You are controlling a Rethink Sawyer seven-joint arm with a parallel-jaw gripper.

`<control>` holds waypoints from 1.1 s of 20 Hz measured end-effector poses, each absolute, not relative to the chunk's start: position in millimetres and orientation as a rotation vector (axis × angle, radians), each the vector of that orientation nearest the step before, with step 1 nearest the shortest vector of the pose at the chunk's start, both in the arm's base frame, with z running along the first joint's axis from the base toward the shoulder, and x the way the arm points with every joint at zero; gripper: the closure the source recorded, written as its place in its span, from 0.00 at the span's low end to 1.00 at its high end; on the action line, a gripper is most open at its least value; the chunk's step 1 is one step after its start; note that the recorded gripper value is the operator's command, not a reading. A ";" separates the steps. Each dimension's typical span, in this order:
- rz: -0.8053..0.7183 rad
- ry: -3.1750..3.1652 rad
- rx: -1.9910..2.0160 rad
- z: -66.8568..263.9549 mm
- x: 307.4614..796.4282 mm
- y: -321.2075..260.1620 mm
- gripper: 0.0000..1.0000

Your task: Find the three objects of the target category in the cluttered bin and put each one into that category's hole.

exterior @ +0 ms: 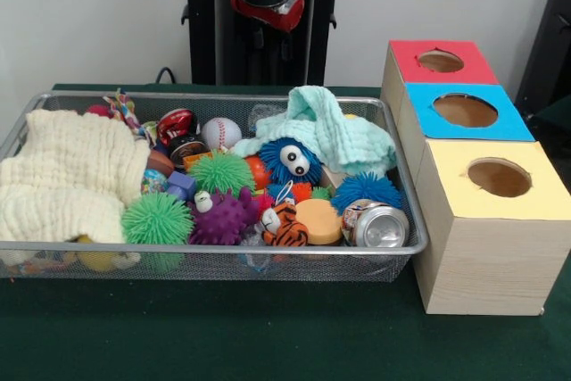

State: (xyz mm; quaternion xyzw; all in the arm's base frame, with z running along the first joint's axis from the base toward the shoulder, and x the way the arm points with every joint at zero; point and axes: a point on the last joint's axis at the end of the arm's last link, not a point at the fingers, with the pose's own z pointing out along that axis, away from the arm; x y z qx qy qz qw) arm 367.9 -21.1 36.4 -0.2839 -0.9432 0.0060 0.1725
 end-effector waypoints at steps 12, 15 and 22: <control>0.019 -2.675 -0.737 32.7 355.1 -23.5 0.00; 0.016 -2.663 -0.717 28.8 348.3 -24.0 0.00; 0.004 -2.629 -0.684 16.9 334.1 -27.8 0.00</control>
